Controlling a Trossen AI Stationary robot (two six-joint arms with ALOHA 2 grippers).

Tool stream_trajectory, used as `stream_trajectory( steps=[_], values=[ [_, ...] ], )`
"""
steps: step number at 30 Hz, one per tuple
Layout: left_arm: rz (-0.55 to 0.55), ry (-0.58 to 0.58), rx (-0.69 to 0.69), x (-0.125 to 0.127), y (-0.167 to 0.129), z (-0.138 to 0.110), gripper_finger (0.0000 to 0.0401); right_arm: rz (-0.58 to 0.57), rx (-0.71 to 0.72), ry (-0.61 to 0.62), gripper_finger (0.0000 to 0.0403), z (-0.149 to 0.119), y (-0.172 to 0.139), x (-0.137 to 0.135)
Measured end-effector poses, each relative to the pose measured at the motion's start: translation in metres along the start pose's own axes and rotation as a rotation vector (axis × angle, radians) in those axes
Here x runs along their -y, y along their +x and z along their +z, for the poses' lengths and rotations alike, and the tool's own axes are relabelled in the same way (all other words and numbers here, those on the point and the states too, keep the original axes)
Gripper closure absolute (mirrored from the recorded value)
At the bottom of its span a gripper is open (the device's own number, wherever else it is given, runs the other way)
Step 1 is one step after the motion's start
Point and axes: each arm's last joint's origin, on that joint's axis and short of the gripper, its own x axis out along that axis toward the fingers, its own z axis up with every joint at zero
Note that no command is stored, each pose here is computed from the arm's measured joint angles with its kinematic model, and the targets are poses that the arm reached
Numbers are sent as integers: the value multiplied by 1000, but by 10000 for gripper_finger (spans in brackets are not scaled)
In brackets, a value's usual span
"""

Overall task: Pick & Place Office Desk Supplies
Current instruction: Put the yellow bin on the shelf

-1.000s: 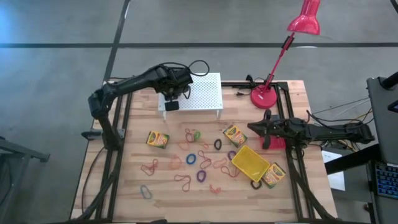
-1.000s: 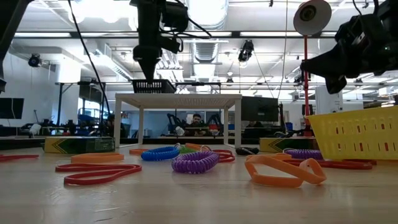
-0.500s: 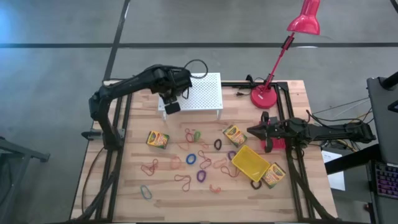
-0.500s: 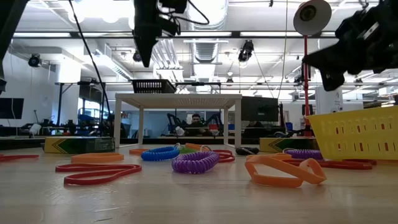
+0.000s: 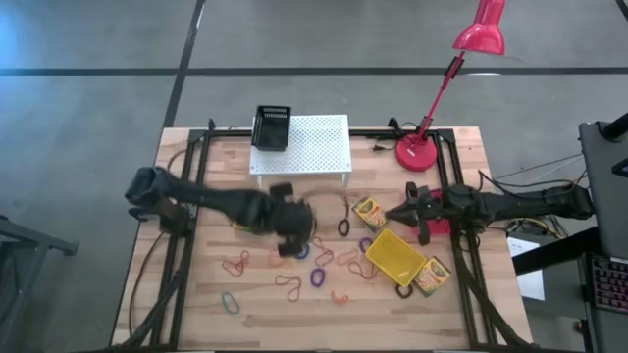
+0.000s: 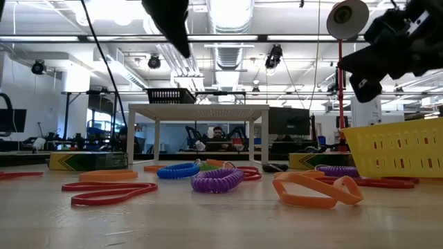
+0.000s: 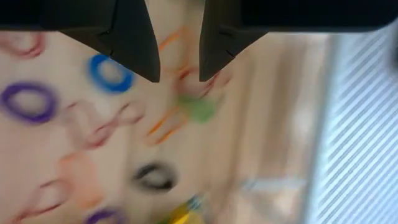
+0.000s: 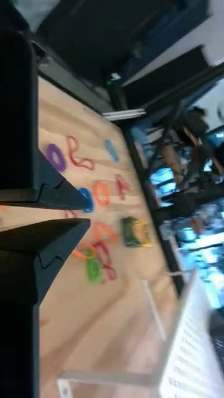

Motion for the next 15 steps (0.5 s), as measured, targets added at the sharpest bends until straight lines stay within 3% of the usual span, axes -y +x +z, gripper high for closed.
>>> stream_trajectory(
  steps=[6, 11, 15],
  values=[
    [34, 16, 189, 50, 12, -19, 286, -142, -361, 59, 369, 26, 15, -15],
    [45, -79, 198, 58, 23, -32, 286, -362, -771, 172, 358, 32, 22, -21],
    [56, -135, 164, 59, 34, -45, 286, -508, -1015, 216, 326, 24, 29, -21]
  ],
)
